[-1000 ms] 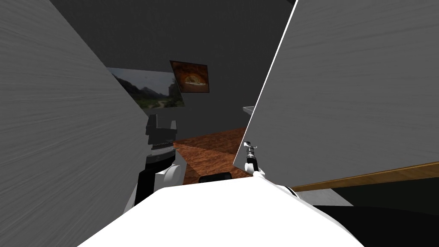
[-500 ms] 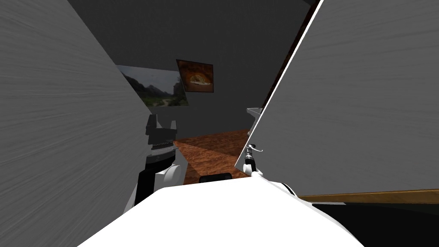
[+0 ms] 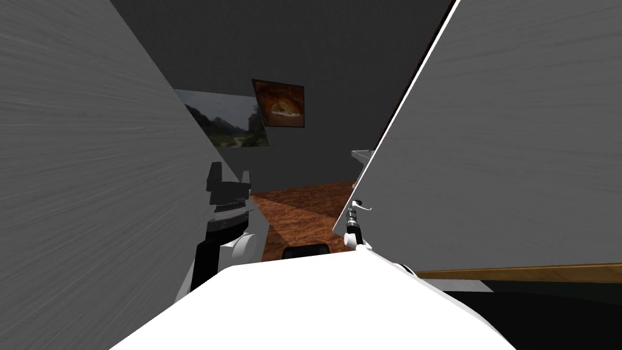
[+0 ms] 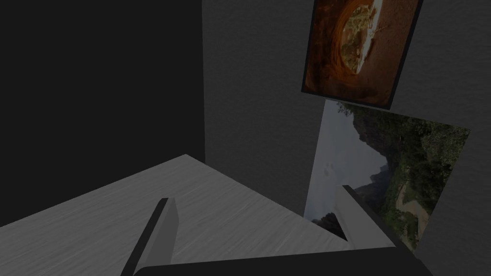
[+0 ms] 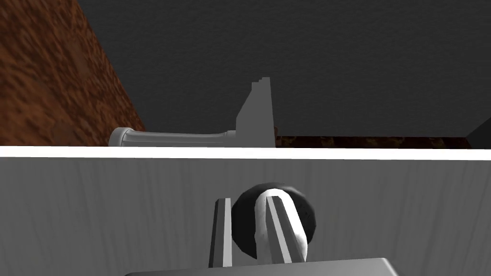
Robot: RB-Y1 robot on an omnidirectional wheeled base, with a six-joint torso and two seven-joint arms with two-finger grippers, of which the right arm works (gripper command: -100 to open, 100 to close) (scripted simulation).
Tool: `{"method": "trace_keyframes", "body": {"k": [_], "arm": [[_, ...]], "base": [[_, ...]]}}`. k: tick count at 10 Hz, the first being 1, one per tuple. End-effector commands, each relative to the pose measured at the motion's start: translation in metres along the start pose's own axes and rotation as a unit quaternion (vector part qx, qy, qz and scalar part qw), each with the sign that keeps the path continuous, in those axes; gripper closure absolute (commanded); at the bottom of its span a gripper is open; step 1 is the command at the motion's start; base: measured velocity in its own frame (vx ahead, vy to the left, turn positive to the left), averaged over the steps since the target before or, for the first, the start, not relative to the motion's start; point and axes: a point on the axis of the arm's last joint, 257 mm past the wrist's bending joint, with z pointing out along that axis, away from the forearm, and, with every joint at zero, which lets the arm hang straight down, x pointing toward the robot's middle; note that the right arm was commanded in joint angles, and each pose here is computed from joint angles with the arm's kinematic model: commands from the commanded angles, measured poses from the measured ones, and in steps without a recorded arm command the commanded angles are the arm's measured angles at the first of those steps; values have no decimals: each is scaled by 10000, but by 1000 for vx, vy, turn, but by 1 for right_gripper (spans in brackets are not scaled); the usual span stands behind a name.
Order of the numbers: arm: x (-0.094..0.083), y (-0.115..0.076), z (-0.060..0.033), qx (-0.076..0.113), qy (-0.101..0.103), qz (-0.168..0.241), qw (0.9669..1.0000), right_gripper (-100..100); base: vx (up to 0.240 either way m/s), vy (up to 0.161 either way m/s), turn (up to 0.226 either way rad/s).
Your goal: Push the door open
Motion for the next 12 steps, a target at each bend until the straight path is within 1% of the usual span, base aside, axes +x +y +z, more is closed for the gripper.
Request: {"method": "trace_keyframes", "body": {"k": [1,4,12], "arm": [[-2,0,0,-2,-4,0,10000,-100],[-5,2,2,-5,-12,-1,10000,-100],[-22,13,11,-19,-51,-2,10000,-100]], "base": [[-174,-26,11],[-204,-40,13],[-207,-15,16]]}}
